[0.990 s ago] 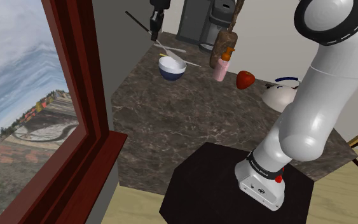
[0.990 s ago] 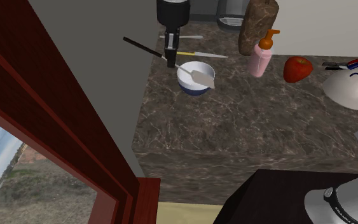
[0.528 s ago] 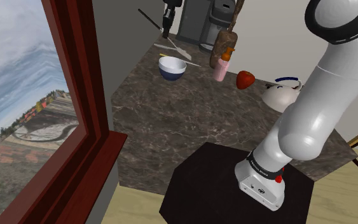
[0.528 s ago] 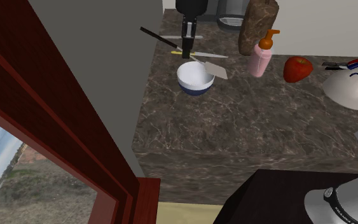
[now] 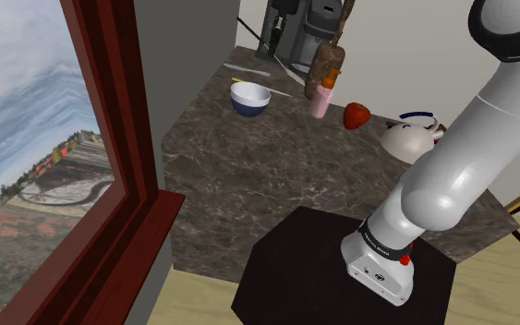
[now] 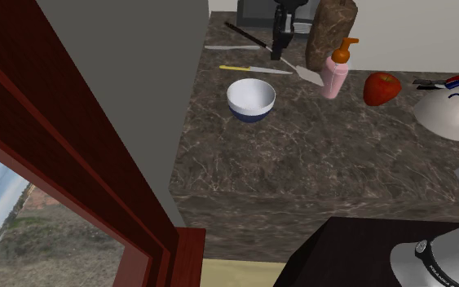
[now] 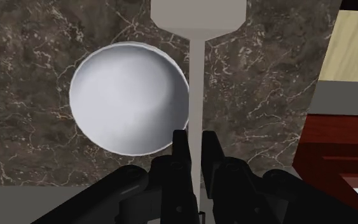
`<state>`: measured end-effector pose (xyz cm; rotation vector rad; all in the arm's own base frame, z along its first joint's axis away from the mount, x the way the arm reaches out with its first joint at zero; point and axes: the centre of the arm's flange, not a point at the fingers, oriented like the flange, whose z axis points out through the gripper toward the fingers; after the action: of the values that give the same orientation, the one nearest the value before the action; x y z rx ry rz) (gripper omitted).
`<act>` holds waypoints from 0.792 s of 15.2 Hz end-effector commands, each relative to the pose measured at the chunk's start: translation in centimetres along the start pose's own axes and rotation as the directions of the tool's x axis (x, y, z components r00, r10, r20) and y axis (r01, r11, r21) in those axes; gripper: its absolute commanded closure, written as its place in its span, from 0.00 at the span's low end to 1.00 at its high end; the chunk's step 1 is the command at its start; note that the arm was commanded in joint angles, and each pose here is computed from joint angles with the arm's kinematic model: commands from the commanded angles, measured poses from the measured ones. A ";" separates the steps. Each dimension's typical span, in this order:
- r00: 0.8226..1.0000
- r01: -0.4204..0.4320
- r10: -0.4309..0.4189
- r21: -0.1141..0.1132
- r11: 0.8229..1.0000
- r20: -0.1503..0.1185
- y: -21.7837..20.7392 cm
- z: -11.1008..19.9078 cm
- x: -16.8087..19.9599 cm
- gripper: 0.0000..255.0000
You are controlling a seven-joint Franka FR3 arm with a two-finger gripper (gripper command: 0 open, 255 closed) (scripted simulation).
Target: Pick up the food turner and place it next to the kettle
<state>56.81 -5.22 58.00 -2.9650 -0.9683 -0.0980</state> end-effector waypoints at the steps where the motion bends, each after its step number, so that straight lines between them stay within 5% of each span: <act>1: 1.000 0.002 -0.002 0.000 1.000 0.000 1.3 0.1 -2.2 1.00; 12: 1.000 0.002 -0.002 0.000 1.000 0.000 9.5 -0.7 -14.2 1.00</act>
<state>51.28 -19.78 57.90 -2.9645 -0.9695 -0.0979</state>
